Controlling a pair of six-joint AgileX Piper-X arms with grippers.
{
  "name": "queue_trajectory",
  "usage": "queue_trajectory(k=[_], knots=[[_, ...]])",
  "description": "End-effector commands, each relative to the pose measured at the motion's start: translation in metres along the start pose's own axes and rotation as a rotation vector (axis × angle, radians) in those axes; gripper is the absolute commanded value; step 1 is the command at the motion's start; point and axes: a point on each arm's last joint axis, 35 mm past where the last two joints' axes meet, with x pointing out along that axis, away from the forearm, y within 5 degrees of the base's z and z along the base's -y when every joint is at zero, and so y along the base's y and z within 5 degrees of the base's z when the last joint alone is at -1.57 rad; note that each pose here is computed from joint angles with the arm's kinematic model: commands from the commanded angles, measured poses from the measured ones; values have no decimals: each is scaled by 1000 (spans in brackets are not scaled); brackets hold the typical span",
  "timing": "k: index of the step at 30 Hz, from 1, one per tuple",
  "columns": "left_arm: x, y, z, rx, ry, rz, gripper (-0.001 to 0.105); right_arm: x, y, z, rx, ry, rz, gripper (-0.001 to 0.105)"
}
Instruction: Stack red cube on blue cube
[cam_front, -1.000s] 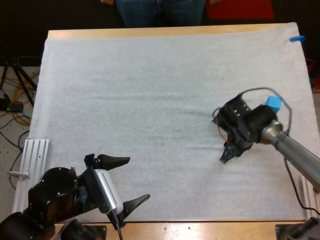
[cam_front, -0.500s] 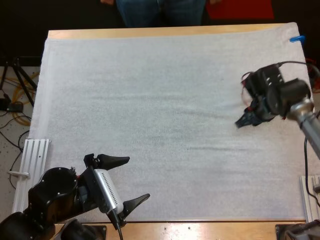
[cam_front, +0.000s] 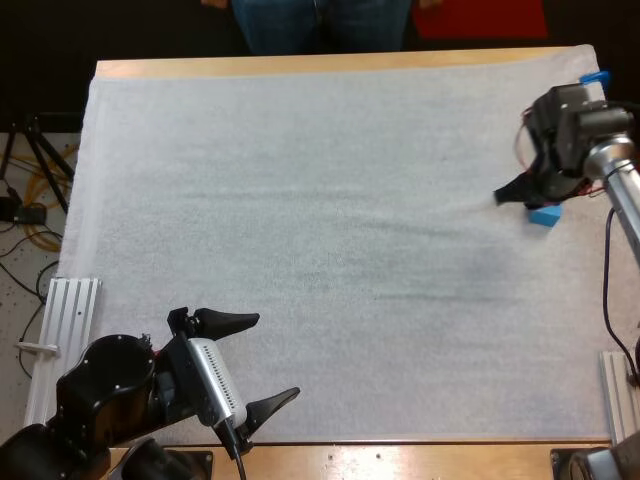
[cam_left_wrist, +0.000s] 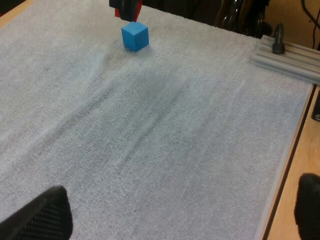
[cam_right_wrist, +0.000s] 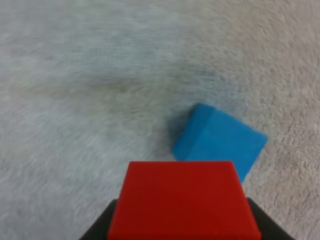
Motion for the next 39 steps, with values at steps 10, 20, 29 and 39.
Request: queue_trajectory(k=[10,20,29,39], knots=[[-2,-1,2,-42,-9,5,87,34,-29,-7,137,36,60,15],[-2,-1,2,-54,-9,5,87,51,-28,-1,223,16,106,15],[-2,-1,2,-54,-9,5,87,53,-29,0,228,25,67,15],[-2,-1,2,-54,-9,5,87,53,-31,1,280,12,48,15]])
